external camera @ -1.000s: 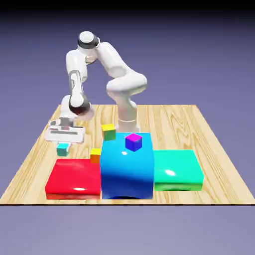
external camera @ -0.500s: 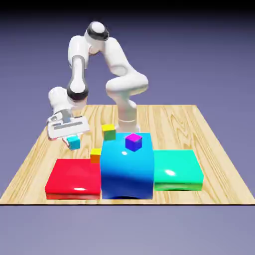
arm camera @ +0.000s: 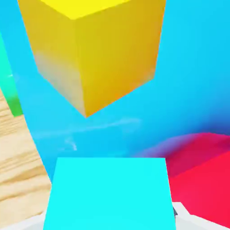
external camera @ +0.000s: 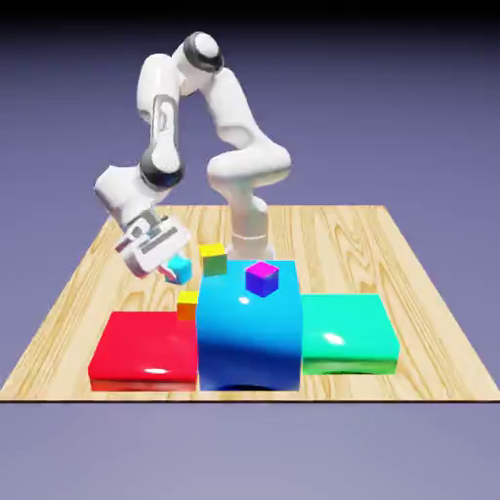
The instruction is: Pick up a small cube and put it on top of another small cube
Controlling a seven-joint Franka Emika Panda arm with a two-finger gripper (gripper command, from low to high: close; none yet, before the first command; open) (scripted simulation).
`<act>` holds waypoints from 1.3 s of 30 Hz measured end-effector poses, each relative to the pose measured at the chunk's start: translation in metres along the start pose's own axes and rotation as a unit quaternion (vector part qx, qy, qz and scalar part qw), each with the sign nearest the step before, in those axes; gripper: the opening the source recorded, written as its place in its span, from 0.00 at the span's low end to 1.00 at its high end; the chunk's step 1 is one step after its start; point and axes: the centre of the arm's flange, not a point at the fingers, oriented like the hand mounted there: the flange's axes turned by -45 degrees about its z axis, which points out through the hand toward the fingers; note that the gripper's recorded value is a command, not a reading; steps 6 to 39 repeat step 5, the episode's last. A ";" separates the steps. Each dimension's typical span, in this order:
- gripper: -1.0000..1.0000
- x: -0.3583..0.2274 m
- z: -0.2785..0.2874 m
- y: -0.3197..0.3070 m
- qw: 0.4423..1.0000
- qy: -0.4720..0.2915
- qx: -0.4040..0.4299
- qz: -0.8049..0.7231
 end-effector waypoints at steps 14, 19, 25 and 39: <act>1.00 -0.005 0.021 -0.002 1.000 -0.002 0.000 0.001; 1.00 -0.005 0.021 -0.002 1.000 -0.002 0.000 0.001; 1.00 -0.005 0.021 -0.002 1.000 -0.002 0.000 0.001; 1.00 -0.005 0.021 -0.002 1.000 -0.002 0.000 0.001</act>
